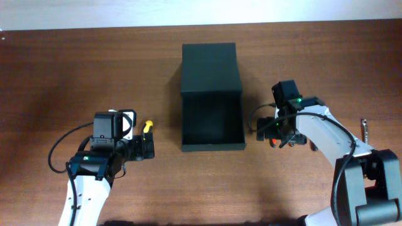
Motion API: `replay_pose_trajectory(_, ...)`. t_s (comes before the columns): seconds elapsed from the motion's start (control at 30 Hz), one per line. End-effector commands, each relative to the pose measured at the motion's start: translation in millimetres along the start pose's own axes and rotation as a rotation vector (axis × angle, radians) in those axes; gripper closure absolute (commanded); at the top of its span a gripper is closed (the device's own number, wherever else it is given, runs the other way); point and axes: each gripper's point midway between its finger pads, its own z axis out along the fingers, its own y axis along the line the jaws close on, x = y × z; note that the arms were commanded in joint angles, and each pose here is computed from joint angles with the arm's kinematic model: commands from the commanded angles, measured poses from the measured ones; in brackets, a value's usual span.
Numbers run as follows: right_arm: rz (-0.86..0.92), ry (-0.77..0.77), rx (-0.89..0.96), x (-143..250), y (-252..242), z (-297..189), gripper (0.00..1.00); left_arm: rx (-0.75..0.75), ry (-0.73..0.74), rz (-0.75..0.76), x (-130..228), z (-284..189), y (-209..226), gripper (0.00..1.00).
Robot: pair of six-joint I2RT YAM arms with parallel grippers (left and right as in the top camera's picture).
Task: Pack container
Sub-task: 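Lower the right gripper onto the red-black diagonal cutters and grasp, then lift the cutters with the right gripper and release into the box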
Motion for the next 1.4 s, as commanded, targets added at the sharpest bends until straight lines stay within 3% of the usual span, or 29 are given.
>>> replay_pose_trajectory(0.0,0.014,0.029,-0.004,10.6,0.6,10.0,0.00,0.017,-0.018,-0.003,-6.5,-4.4,-3.9,0.01)
replay_pose_trajectory(0.57,0.015,-0.043,0.005,-6.4,0.2,12.7,0.00,0.017,-0.011,-0.003,-4.8,-4.3,-3.8,0.01)
replay_pose_trajectory(1.1,0.022,0.072,0.033,6.3,-2.5,54.4,0.00,0.017,-0.009,-0.003,-4.5,-4.3,-3.8,0.01)
replay_pose_trajectory(1.37,0.022,0.069,0.032,5.7,-2.3,54.7,0.31,0.017,-0.009,-0.003,-4.5,-4.3,-3.7,0.01)
